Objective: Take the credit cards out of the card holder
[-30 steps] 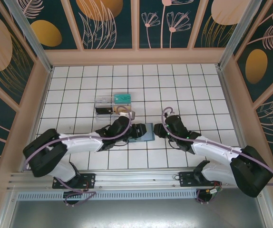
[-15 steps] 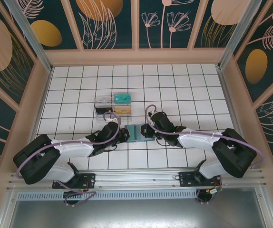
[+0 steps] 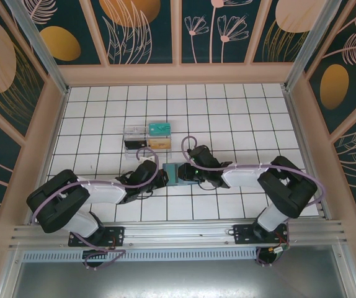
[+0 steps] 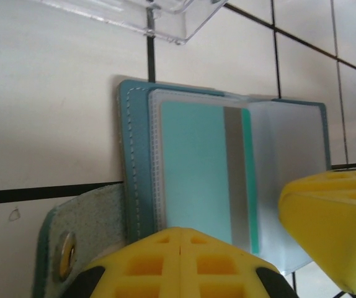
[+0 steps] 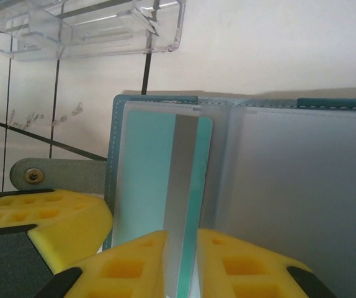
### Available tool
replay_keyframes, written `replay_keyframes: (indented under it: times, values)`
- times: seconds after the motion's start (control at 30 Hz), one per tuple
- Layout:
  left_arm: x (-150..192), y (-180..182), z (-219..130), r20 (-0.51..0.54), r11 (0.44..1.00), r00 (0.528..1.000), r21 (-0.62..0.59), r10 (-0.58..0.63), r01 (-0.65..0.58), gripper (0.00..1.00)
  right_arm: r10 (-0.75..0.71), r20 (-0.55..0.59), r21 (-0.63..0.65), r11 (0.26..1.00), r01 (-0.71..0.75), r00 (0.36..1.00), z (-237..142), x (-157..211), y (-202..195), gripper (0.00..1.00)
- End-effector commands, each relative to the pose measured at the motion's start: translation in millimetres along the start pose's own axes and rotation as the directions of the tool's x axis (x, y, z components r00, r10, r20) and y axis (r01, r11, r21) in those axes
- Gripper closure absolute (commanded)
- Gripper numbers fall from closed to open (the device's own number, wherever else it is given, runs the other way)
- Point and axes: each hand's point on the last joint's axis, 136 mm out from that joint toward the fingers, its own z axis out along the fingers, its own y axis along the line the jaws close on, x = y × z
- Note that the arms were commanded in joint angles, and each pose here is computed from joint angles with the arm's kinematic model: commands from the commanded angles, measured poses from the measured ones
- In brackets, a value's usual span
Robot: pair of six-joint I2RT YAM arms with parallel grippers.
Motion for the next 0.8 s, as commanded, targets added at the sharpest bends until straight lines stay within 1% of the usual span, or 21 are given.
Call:
replay_keyframes:
  times: [0.0,0.2,0.47,0.63,0.77]
  values:
    - [4.5,14.5,3.8,-0.008,0.999,1.000,-0.047,-0.012,0.011,0.97,0.016,-0.009,-0.003,1.000,-0.016,1.000,4.8,-2.8,5.5,0.79]
    - [7.1,20.8,4.0,-0.015,0.997,1.000,-0.072,-0.023,0.022,0.99,0.036,-0.025,0.039,0.999,-0.035,0.999,8.8,1.3,-4.6,0.78]
    - [9.2,18.9,5.8,-0.026,0.998,0.999,-0.060,-0.024,0.023,1.00,0.040,-0.051,0.001,0.999,-0.040,0.998,14.9,4.8,1.0,0.80]
    - [9.6,18.8,5.6,-0.029,0.998,0.999,-0.060,-0.023,0.021,1.00,0.045,-0.044,0.003,0.999,-0.045,0.998,13.0,3.9,-0.8,0.88]
    - [9.4,17.1,6.6,-0.031,0.998,0.999,-0.055,-0.022,0.020,1.00,0.048,-0.044,-0.024,0.999,-0.049,0.998,11.8,3.2,2.7,0.95]
